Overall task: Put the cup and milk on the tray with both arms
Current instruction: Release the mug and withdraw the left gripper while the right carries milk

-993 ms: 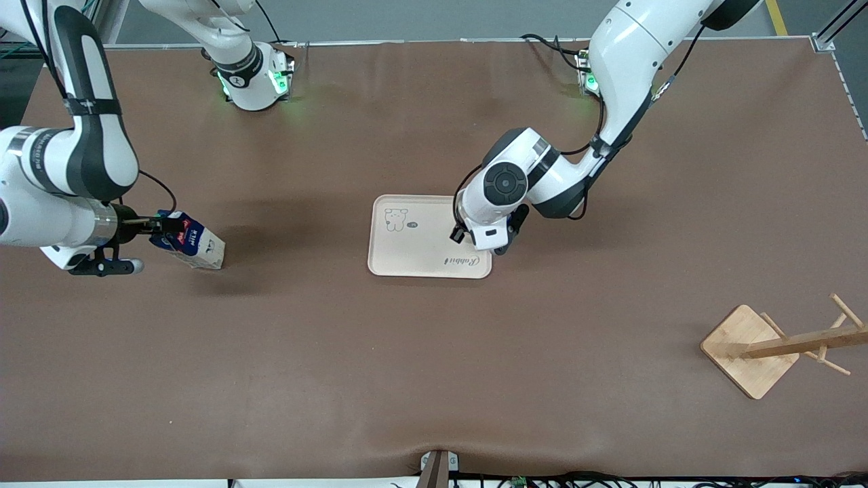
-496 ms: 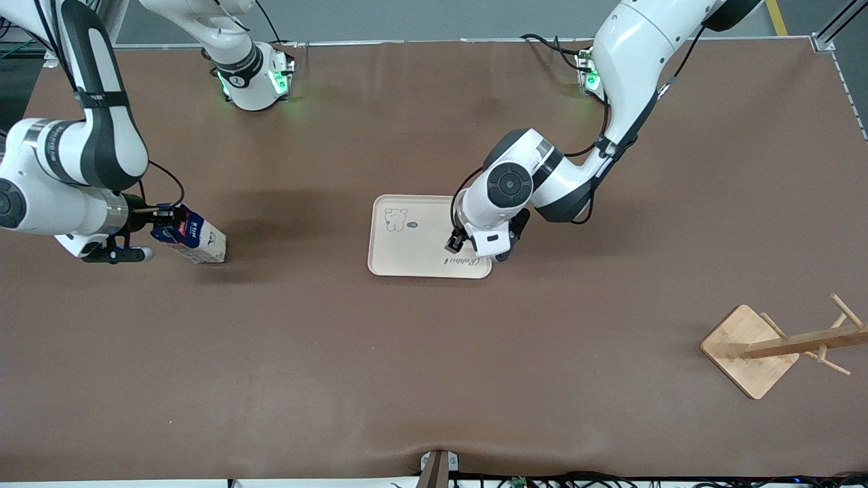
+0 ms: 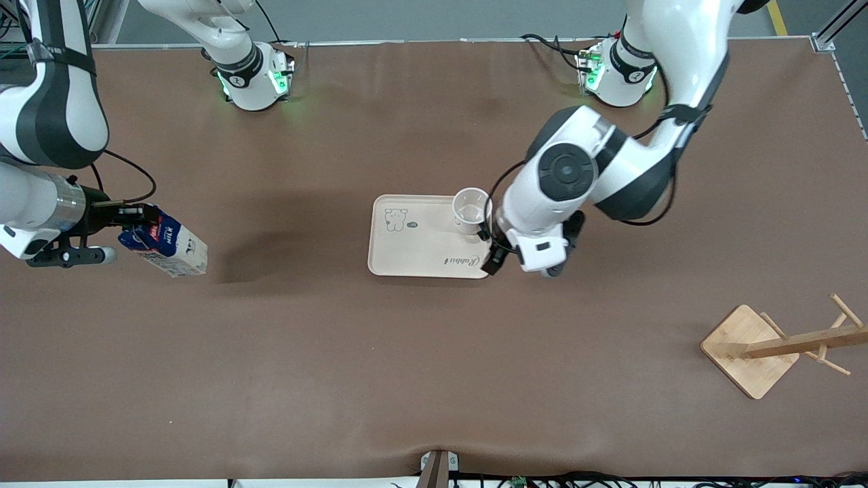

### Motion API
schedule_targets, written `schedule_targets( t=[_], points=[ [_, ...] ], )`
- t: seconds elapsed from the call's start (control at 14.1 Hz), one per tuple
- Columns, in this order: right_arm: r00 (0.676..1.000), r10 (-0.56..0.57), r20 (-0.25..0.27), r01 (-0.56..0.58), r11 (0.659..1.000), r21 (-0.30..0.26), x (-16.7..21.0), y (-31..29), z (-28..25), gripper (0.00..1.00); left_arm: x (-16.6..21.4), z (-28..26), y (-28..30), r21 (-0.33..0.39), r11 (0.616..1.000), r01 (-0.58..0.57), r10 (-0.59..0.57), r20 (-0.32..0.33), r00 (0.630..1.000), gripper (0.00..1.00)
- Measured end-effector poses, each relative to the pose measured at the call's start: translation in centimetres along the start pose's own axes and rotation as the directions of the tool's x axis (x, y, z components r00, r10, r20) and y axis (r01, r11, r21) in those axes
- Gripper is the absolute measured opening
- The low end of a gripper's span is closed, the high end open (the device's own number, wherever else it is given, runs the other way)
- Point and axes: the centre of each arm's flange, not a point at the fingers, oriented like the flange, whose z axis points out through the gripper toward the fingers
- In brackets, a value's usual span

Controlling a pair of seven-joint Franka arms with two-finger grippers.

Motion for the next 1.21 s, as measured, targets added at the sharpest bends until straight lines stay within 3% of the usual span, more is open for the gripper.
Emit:
schedule_targets(
  t=[0.14, 0.5, 0.64, 0.78, 0.85, 0.99, 1.21],
  points=[
    [0.999, -0.039, 0.004, 0.039, 0.999, -0.009, -0.1, -3.3, -1.9, 0.50, 2.9, -2.7, -0.7, -0.007, 0.999, -0.043, 0.043, -0.019, 0.999, 1.00],
    [0.999, -0.004, -0.039, 0.003, 0.999, -0.046, -0.4, -16.9, -4.2, 0.50, 11.4, -9.1, -3.6, -0.007, 0.986, -0.168, 0.167, -0.064, 0.984, 1.00],
    [1.000, -0.006, -0.025, 0.007, 1.000, 0.023, 0.0, -21.1, -3.7, 0.50, 14.8, -11.5, -5.1, -0.012, 0.977, -0.213, 0.211, -0.083, 0.974, 1.00],
    [1.000, -0.005, 0.017, 0.002, 0.986, 0.166, 1.4, -23.9, -2.8, 0.50, 17.5, -13.8, -7.0, 0.007, 0.962, -0.271, 0.271, -0.096, 0.958, 1.00],
    [0.999, -0.005, 0.040, -0.003, 0.977, 0.212, 2.3, -25.0, -2.0, 0.50, 18.4, -14.8, -7.9, 0.021, 0.952, -0.305, 0.306, -0.100, 0.947, 1.00],
    [0.996, 0.020, 0.086, -0.039, 0.975, 0.220, 3.2, -28.5, 0.2, 0.50, 19.3, -17.0, -9.5, 0.036, 0.930, -0.365, 0.367, -0.113, 0.923, 1.00],
    [0.992, 0.044, 0.121, -0.065, 0.983, 0.173, 2.7, -35.8, 3.0, 0.50, 19.6, -18.8, -11.4, 0.070, 0.916, -0.395, 0.401, -0.110, 0.910, 1.00]
  ],
)
